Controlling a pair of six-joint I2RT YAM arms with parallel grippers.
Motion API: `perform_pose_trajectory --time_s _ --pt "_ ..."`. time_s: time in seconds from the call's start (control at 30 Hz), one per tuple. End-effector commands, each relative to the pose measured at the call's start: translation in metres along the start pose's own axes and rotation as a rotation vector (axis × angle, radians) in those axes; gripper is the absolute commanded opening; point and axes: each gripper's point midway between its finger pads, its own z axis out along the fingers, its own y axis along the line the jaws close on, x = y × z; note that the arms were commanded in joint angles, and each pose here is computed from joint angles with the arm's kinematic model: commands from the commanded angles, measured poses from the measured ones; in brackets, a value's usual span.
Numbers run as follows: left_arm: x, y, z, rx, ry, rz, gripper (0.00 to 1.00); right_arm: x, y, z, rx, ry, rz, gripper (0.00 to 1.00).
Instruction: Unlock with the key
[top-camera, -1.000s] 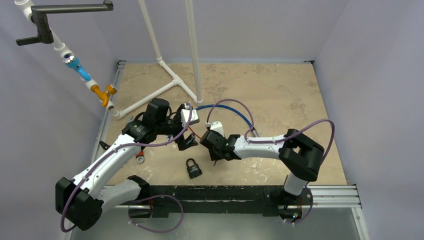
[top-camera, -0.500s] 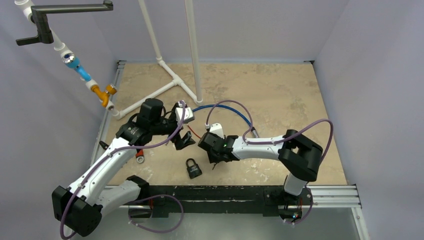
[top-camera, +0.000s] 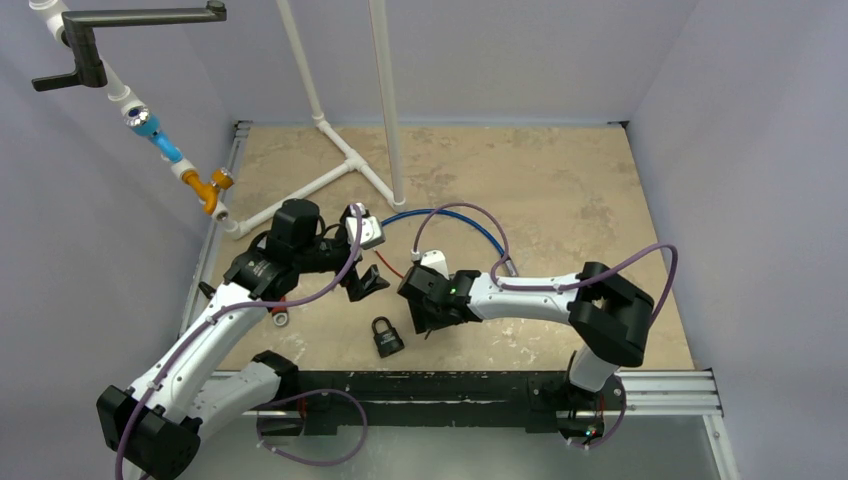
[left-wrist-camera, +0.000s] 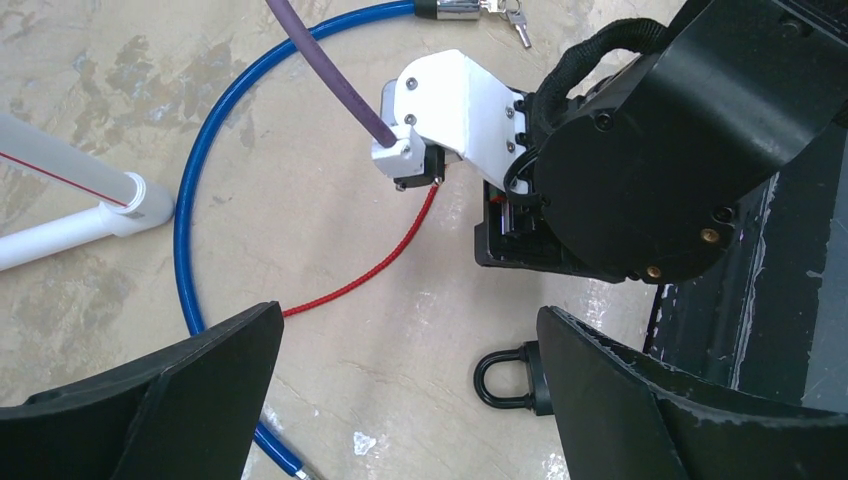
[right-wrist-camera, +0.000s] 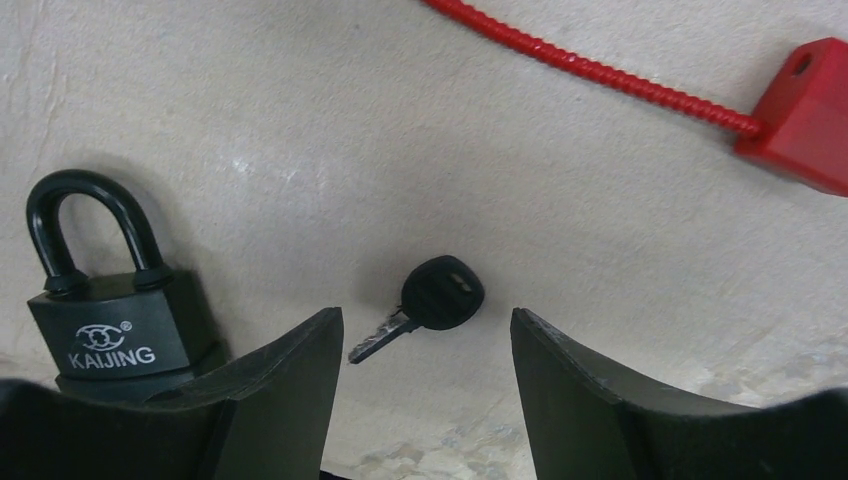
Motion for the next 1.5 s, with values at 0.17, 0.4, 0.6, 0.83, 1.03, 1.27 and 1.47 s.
perform_pose_trajectory --time_s 0.17,0.4,0.6,0.83,1.03,1.27,1.47 --pt "-0.01 0.0 -0.003 0.0 -0.04 0.024 0.99 0.007 0.024 0.005 -0.084 0.054 0.007 0.59" --pt "-0.013 0.001 -0.004 -0.006 -0.051 0.029 0.99 0.009 0.03 0.01 -0.103 0.064 0.008 0.58" --pt "-0.011 -0.001 -0.005 -0.003 -0.049 0.027 0.98 -0.005 0.03 0.015 -0.056 0.024 -0.016 0.53" --pt "-0.01 -0.001 -0.004 0.0 -0.049 0.026 0.97 0.001 0.023 0.019 -0.025 0.027 -0.029 0.38" --pt "-0.01 -0.002 -0.003 0.004 -0.052 0.021 0.97 0.011 0.022 0.019 -0.001 0.031 -0.082 0.36" --pt "-0.015 -0.002 -0.006 0.0 -0.058 0.022 1.0 -0.009 0.026 0.007 -0.012 -0.029 -0.071 0.0" --pt "-0.029 0.006 -0.011 -0.06 -0.093 -0.05 1.0 -0.048 0.019 -0.02 -0.024 -0.129 -0.027 0.0"
